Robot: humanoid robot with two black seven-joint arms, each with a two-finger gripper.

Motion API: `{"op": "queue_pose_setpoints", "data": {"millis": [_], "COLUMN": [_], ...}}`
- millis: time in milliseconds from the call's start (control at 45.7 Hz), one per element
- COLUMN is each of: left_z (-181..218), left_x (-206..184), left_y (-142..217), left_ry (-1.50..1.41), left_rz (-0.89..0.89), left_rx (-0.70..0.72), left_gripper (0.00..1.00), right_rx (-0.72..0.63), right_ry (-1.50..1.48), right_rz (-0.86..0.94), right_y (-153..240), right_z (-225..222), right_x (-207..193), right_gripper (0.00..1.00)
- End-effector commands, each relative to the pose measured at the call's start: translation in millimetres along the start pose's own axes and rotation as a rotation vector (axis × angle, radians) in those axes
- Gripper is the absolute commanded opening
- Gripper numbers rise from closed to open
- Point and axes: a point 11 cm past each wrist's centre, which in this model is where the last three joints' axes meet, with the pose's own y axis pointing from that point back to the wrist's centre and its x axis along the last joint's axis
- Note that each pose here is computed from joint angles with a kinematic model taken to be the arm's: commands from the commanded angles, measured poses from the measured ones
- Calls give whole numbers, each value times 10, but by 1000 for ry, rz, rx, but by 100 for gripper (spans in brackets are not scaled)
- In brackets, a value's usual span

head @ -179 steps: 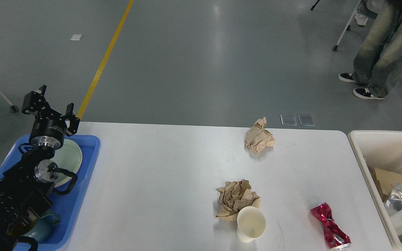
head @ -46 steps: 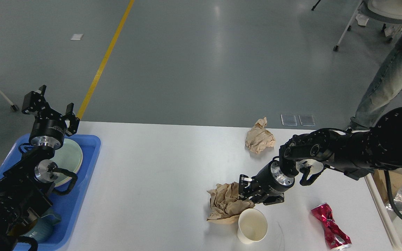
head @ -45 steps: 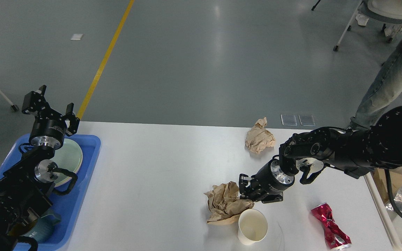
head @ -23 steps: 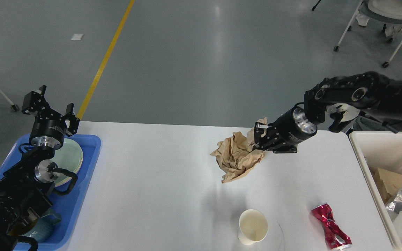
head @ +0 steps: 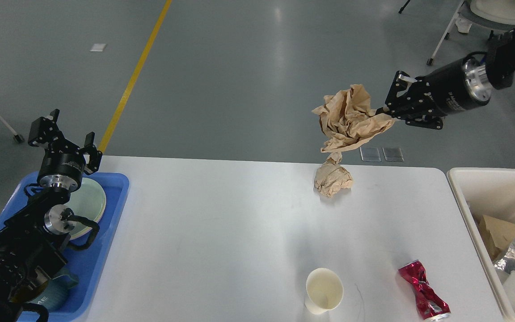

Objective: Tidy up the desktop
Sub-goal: 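Lift the crumpled brown paper and drop it into the white bin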

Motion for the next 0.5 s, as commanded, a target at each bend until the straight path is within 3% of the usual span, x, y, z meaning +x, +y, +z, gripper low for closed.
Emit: {"op": "queue_pose_setpoints", "data": {"millis": [0,197,482], "left_z": [-1,-1,1], "left_x": [0,0,0], "left_y": [0,0,0], "left_ry": [0,0,0], "left_rz": [0,0,0], "left_rx": [1,1,-1], "left_gripper": [96,96,96], "right_rx": [-29,-182,-484], "right_ry": [-150,-381,-501], "right_rz": [160,403,674], "right_y": [342,703,674], "right_z": [728,2156,3577], "right_x": [369,435,-118], "right_gripper": [0,0,1]}}
